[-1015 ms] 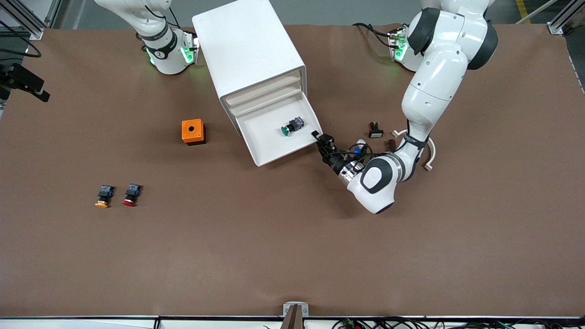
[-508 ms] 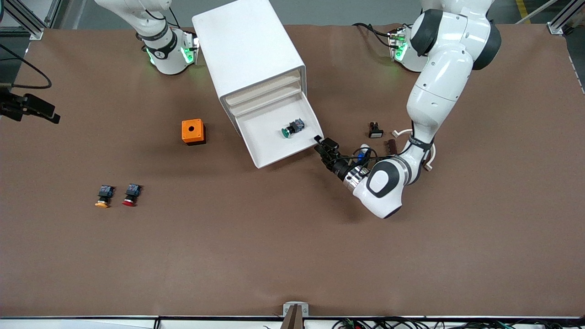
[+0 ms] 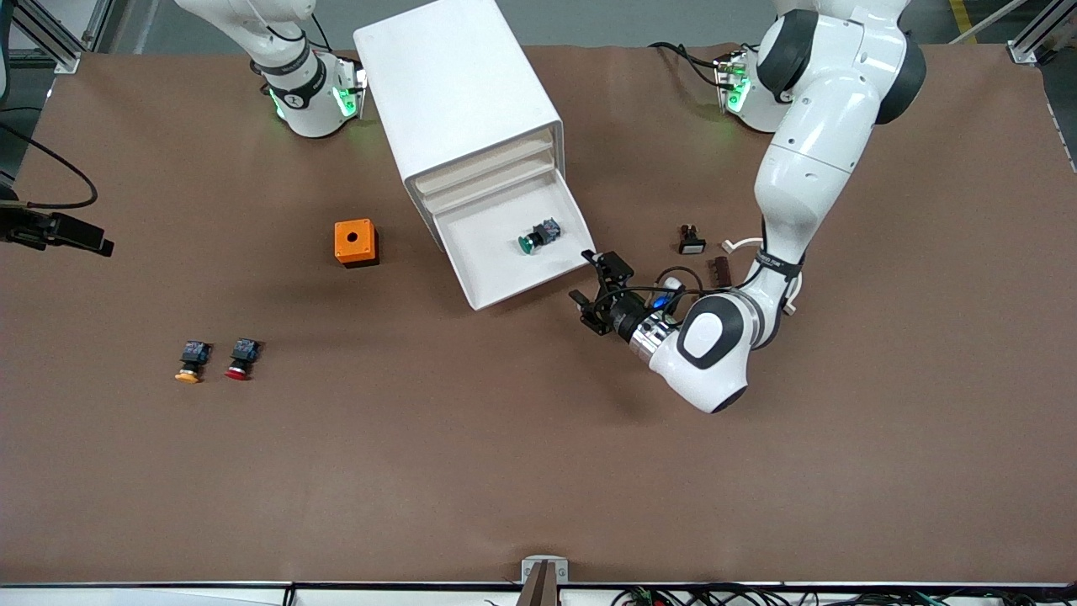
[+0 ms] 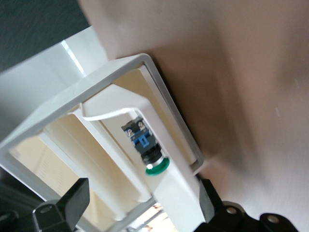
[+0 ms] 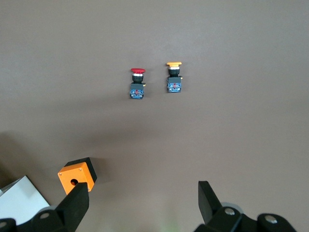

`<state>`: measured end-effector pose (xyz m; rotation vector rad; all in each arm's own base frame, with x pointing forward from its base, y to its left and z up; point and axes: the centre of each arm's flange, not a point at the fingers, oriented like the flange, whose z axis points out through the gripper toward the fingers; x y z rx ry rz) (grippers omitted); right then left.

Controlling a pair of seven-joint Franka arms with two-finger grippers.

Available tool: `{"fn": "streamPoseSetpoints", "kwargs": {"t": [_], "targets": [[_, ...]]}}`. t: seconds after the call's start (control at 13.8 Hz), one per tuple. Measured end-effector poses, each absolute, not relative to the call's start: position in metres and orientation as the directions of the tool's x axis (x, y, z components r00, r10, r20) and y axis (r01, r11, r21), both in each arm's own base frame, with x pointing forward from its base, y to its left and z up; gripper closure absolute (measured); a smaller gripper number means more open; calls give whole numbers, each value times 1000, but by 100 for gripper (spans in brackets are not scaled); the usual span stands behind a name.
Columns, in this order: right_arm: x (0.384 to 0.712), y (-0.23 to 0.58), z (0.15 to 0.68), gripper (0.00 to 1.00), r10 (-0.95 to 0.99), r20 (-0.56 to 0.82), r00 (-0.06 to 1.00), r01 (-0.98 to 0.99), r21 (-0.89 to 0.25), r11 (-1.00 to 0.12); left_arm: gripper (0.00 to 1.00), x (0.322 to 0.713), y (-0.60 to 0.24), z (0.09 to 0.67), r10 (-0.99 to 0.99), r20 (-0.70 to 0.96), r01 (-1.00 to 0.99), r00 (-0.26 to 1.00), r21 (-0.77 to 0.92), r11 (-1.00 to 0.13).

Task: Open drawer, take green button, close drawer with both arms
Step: 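Reach the right gripper toward the drawer while the left gripper draws back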

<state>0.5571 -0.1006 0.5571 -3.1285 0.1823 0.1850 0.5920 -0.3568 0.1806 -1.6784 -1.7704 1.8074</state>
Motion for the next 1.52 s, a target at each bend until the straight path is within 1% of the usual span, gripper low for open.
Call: {"fn": "streamPoseSetpoints", "kwargs": {"t": [0.22,0.36,0.44,0.65,0.87,1.31,1.52], "targets": [[558,-101,560,0,-116,-111,987,-116,5,-993,0,601,-355,202,617,-766,683,-182,-549,-481],[558,-101,560,0,-116,-111,987,-116,5,-993,0,608,-352,220,568,-823,722,-25,-408,-559],[558,-101,560,0,-116,-111,987,-116,5,-993,0,613,-350,229,546,-837,738,37,-345,-579],[558,-100,560,0,-147,-111,983,-147,7,-989,0,634,-332,241,474,-858,782,196,-154,-604],[558,-98,560,0,-164,-111,980,-164,9,-986,0,653,-300,246,439,-841,784,315,-30,-620],[558,-97,560,0,-176,-112,978,-176,10,-984,0,666,-293,256,411,-748,725,521,133,-676],[558,-96,560,0,-184,-113,976,-183,11,-983,0,673,-295,265,409,-700,710,585,199,-676]]}}
